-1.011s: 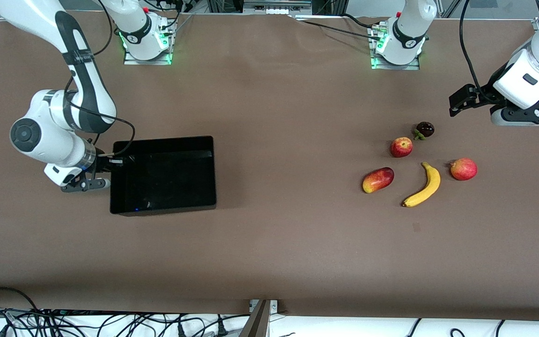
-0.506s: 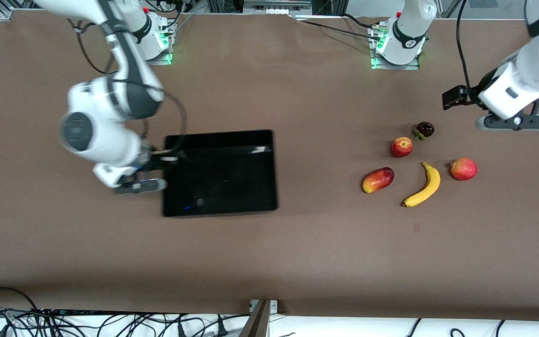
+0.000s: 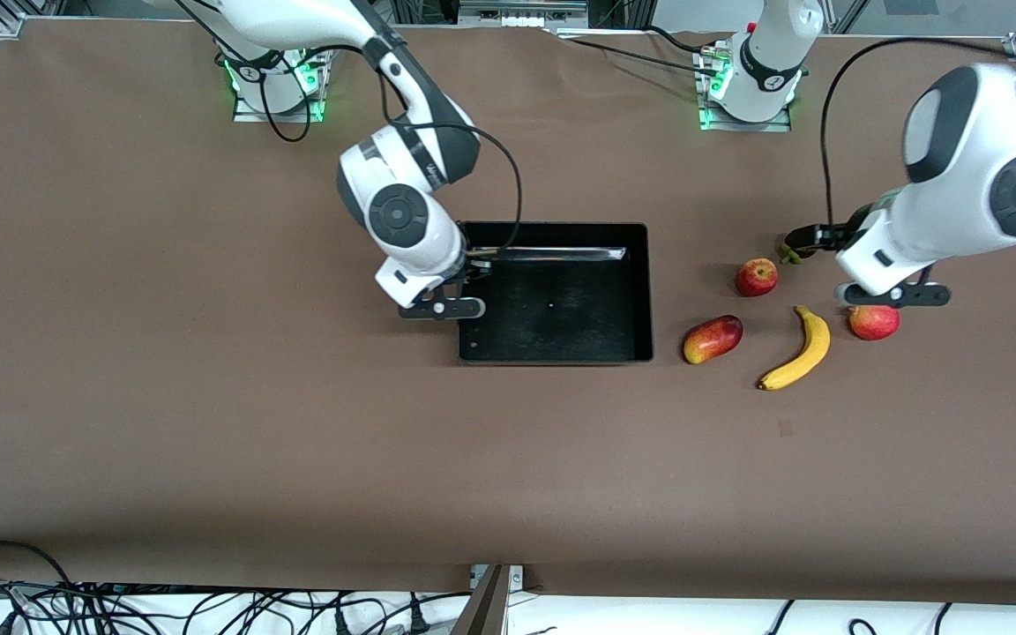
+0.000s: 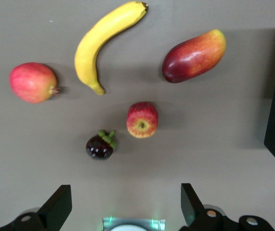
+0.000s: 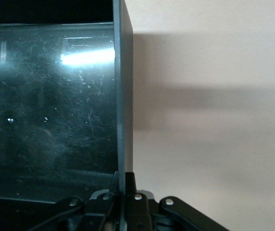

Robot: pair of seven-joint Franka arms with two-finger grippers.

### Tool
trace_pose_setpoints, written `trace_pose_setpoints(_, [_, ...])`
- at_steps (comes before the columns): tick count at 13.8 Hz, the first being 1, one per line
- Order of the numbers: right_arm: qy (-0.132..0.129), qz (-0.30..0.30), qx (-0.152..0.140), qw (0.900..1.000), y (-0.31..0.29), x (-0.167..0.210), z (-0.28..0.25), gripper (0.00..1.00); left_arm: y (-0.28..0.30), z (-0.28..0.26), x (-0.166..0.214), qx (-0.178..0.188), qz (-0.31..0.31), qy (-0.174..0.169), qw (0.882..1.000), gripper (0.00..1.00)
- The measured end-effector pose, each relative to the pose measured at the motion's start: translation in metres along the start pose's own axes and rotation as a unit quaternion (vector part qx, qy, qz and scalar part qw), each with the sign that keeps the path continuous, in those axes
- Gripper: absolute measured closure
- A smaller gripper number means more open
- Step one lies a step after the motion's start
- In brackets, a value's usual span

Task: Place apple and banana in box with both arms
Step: 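Slide the box toward the fruit while the left gripper reaches the apple, then close the left gripper on the small red apple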

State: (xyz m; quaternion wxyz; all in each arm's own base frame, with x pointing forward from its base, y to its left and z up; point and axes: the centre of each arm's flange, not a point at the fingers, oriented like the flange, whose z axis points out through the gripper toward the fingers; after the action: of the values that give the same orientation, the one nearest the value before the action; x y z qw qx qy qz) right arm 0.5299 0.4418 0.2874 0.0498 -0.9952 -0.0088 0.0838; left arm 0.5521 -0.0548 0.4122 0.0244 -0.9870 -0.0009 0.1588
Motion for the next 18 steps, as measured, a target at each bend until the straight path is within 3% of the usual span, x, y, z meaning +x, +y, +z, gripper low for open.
trace_pose_setpoints(2, [0.003,-0.006,-0.002,1.0,-0.01,-0.003,0.018,0.95,0.005,0.043,0.003,0.002,0.008,0.014,1.0,0.0])
trace_pose_setpoints(5, [0.009,-0.019,-0.004,1.0,-0.024,-0.01,0.033,0.95,0.018,0.102,0.001,0.031,0.041,0.045,0.998,0.0])
trace_pose_setpoints(8, [0.013,-0.029,-0.008,0.999,-0.035,-0.018,0.041,0.95,0.025,0.155,-0.004,0.055,0.074,0.055,0.994,0.0])
trace_pose_setpoints(14, [0.016,-0.014,-0.012,1.0,-0.036,-0.019,0.043,0.95,0.031,0.22,0.006,0.047,0.09,0.062,0.993,0.0])
trace_pose_setpoints(15, [0.016,-0.007,-0.012,1.0,-0.036,-0.018,0.043,0.95,0.031,0.225,0.006,0.047,0.091,0.058,0.993,0.07])
trace_pose_setpoints(17, [0.016,0.004,-0.011,1.0,-0.035,-0.018,0.043,0.95,0.031,0.229,0.006,0.047,0.091,0.054,0.993,0.31])
trace_pose_setpoints(18, [0.017,0.007,-0.011,1.0,-0.035,-0.018,0.043,0.95,0.031,0.228,0.006,0.048,0.091,0.053,0.993,0.33])
